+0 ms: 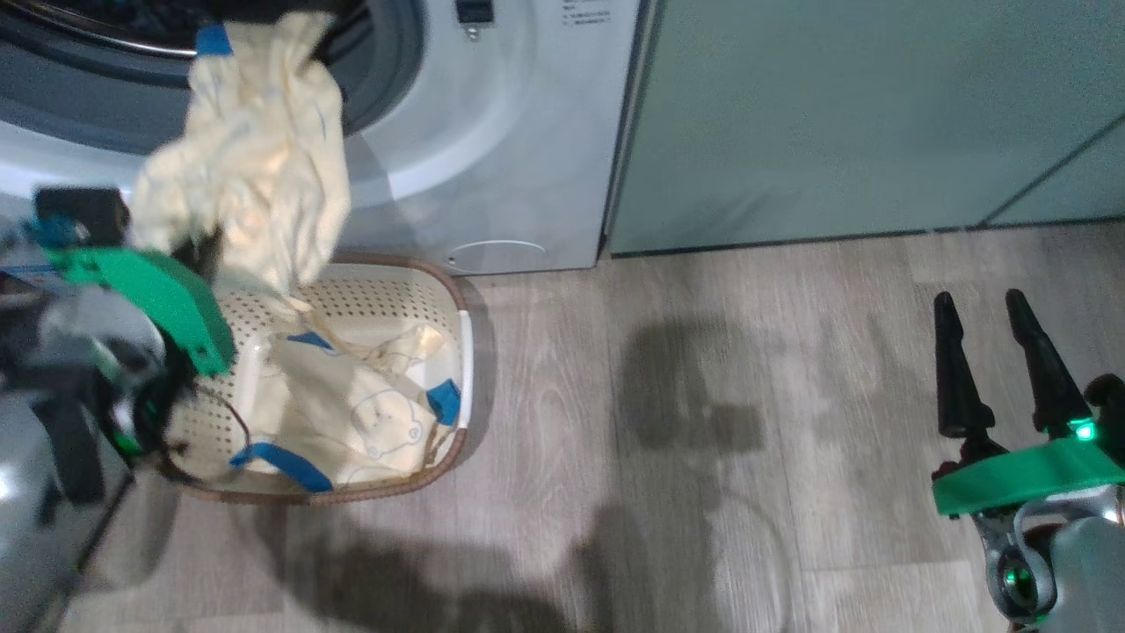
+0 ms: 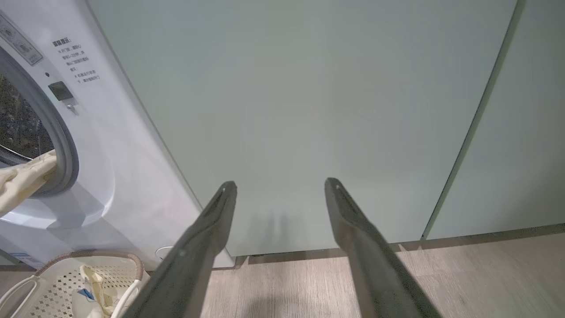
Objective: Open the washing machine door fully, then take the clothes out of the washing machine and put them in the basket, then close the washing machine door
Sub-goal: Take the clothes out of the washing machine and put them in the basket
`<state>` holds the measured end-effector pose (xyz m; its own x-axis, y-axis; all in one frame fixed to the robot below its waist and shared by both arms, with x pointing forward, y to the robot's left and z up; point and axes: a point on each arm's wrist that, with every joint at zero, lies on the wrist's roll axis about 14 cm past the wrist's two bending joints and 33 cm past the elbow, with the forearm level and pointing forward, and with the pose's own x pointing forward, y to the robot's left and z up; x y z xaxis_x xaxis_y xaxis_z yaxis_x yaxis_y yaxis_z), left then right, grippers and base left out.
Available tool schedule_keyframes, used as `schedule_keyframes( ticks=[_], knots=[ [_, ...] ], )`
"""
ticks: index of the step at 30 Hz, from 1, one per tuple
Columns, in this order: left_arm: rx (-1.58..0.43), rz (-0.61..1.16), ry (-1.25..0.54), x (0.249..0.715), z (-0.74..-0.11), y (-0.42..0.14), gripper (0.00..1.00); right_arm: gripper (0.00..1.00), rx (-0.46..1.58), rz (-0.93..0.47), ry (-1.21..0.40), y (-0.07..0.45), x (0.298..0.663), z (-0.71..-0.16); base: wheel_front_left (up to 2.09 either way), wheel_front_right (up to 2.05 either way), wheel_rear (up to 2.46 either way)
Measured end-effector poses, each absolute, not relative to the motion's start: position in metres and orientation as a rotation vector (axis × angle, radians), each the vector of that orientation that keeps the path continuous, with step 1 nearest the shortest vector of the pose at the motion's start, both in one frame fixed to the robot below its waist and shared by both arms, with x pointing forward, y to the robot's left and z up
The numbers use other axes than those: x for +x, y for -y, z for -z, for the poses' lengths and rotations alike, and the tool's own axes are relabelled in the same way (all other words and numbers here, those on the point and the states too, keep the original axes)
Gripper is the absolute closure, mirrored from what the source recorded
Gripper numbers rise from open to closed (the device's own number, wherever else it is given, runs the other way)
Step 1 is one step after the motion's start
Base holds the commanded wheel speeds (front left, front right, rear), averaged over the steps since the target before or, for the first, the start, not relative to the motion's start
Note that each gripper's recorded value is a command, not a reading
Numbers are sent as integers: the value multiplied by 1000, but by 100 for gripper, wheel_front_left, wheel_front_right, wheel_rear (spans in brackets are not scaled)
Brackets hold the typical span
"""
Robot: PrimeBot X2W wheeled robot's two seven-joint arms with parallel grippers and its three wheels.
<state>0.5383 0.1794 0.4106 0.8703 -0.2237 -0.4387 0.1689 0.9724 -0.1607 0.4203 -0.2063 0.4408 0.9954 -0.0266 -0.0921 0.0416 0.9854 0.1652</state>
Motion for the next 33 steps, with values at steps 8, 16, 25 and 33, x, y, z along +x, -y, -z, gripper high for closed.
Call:
schedule_keyframes(
  ticks=[8, 16, 25, 33],
  knots=[
    [-153, 98, -544, 475, -387, -188, 100, 0, 174, -5, -73, 194, 424, -447, 0, 0, 0],
    [-190, 82, -656, 441, -347, -169, 100, 0, 169, -18, -88, 191, 425, -442, 0, 0, 0],
    [-163, 51, -821, 422, -287, -171, 100, 0, 160, -4, -119, 197, 427, -429, 0, 0, 0],
    [-152, 73, -890, 442, -254, -160, 100, 0, 146, 14, -143, 205, 434, -418, 0, 0, 0]
  ],
)
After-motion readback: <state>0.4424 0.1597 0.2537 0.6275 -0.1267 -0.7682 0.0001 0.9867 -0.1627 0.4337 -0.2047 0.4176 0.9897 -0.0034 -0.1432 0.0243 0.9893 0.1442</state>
